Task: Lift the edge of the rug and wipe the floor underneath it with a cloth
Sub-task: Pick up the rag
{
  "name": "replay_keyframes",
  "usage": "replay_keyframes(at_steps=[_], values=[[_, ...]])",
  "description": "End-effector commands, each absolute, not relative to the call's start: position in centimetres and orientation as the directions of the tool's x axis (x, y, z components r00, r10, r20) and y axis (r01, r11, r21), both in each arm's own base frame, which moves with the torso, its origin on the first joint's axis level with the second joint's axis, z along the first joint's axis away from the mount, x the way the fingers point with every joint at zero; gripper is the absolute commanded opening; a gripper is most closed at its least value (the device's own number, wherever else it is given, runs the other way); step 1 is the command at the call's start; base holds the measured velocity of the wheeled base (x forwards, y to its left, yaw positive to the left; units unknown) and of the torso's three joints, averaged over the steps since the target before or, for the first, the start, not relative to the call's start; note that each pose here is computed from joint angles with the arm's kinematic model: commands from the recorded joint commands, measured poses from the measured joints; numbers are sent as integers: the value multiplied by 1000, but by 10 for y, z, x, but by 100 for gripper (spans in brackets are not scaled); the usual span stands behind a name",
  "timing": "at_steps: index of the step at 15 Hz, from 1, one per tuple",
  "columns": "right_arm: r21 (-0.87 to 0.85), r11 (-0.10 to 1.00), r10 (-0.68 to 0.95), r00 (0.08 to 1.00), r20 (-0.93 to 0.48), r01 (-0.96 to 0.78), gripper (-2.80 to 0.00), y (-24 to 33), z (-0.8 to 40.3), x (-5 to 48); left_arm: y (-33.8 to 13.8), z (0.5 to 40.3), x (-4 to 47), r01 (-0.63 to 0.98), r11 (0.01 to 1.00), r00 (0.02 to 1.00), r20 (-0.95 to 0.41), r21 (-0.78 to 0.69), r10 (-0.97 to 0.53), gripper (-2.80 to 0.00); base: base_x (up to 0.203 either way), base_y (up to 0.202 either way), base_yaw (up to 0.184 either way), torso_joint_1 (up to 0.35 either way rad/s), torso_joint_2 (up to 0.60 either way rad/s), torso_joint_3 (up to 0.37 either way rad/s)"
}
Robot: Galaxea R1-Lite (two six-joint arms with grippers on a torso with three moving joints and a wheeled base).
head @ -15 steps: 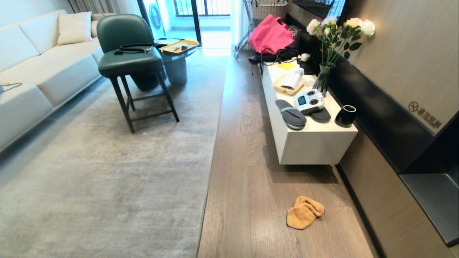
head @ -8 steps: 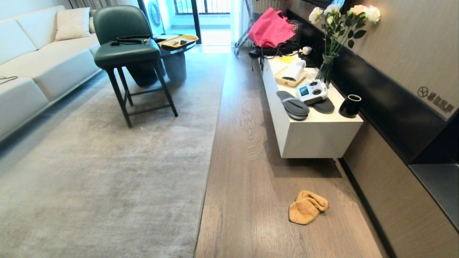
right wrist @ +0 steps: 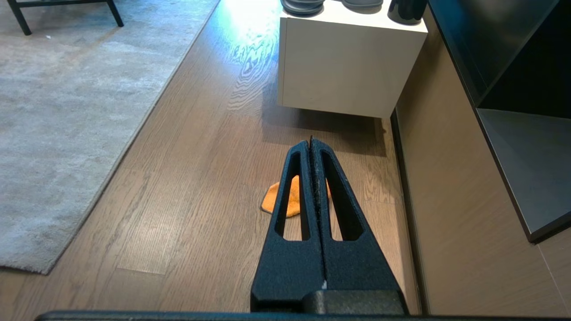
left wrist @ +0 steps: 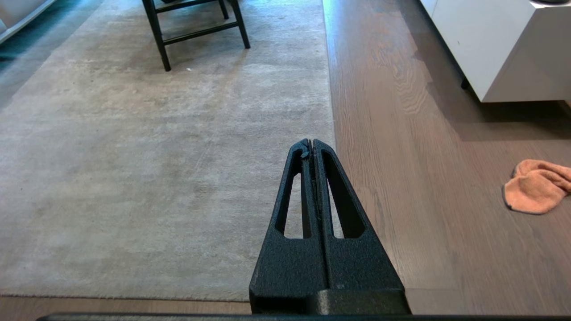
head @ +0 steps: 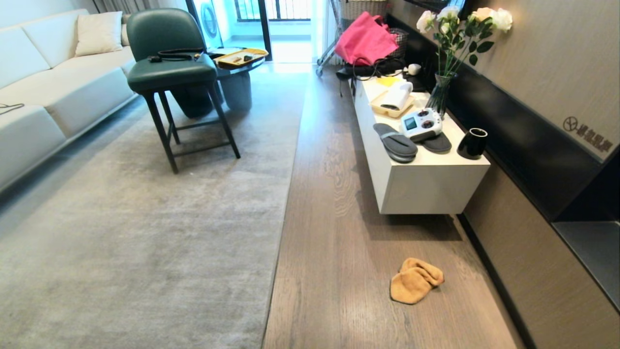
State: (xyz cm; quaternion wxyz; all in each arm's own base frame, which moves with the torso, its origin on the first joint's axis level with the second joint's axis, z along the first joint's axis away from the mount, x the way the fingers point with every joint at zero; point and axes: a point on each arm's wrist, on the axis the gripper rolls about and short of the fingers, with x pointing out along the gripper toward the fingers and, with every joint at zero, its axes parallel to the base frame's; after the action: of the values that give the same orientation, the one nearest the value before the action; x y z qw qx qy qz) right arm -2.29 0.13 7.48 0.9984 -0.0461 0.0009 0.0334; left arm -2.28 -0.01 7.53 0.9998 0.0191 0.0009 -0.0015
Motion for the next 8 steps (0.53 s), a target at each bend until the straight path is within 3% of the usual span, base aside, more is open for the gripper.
replay_keyframes(at_steps=[1,8], values=[[-94,993,67,998,-8,-68,-280,1,75,-23,0,75,-23,3,999,1000,-2,38,-3,-280,0,0,0,0,0,0],[-94,993,67,998,-8,-68,-280,1,75,-23,0,75,-23,3,999,1000,-3,38,-3,-280,0,0,0,19,43,50]])
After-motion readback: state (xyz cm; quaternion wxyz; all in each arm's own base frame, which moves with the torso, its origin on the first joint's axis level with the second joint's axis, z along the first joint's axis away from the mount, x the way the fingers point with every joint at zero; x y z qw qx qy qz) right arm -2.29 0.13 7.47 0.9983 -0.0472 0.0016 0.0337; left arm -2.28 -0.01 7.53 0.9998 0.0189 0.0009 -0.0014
